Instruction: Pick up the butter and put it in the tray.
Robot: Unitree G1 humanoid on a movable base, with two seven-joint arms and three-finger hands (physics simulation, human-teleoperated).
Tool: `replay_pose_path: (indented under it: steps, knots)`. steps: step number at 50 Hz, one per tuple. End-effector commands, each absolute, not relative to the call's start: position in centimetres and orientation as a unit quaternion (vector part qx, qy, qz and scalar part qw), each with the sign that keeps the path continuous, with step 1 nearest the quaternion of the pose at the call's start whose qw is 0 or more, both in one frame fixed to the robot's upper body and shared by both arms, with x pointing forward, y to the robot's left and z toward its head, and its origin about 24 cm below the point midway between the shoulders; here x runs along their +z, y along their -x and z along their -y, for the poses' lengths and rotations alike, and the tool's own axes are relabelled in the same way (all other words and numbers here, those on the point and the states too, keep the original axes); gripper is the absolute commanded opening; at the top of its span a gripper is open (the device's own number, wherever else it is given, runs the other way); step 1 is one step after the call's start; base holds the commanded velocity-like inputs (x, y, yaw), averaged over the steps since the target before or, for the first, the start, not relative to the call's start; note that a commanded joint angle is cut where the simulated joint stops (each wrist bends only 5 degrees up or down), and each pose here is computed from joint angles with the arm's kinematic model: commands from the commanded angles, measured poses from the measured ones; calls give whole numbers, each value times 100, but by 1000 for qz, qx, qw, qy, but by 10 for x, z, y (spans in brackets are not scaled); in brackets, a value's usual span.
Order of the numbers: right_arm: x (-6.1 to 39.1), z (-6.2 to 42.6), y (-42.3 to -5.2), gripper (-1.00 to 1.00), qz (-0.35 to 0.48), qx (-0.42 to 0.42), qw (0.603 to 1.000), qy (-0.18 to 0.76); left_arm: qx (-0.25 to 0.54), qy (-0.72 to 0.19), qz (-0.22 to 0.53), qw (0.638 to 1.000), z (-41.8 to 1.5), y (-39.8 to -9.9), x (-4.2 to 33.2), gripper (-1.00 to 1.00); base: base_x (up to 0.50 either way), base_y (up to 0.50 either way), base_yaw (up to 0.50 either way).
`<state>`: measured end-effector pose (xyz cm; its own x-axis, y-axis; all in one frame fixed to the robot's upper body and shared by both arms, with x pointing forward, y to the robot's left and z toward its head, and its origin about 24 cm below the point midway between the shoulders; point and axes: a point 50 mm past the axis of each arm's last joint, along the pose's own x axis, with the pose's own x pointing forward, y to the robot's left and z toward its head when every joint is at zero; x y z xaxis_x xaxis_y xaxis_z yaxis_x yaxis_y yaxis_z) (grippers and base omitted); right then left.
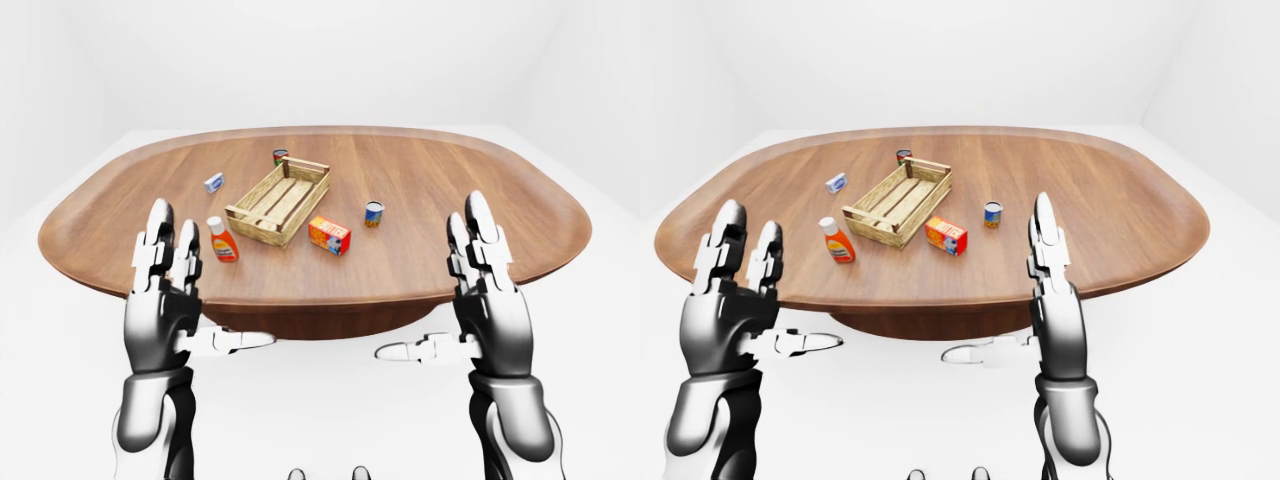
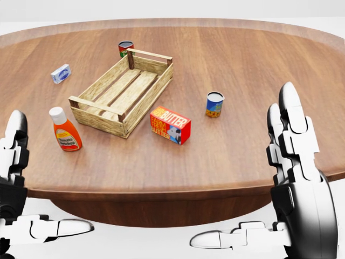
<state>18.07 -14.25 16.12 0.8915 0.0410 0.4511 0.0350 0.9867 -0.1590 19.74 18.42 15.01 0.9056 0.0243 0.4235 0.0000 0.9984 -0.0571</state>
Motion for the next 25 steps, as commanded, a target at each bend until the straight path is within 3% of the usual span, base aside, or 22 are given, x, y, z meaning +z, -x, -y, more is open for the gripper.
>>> replay_pose_path:
  steps: [1,25]
  knots:
    - [167,140,-176,100,245,4,966,86,10,25,239,971,-188,-191,160,100,0,50,0]
    - [166,138,-176,100,244,7,966,83,10,23,240,971,-188,-190,160,100,0,50,0]
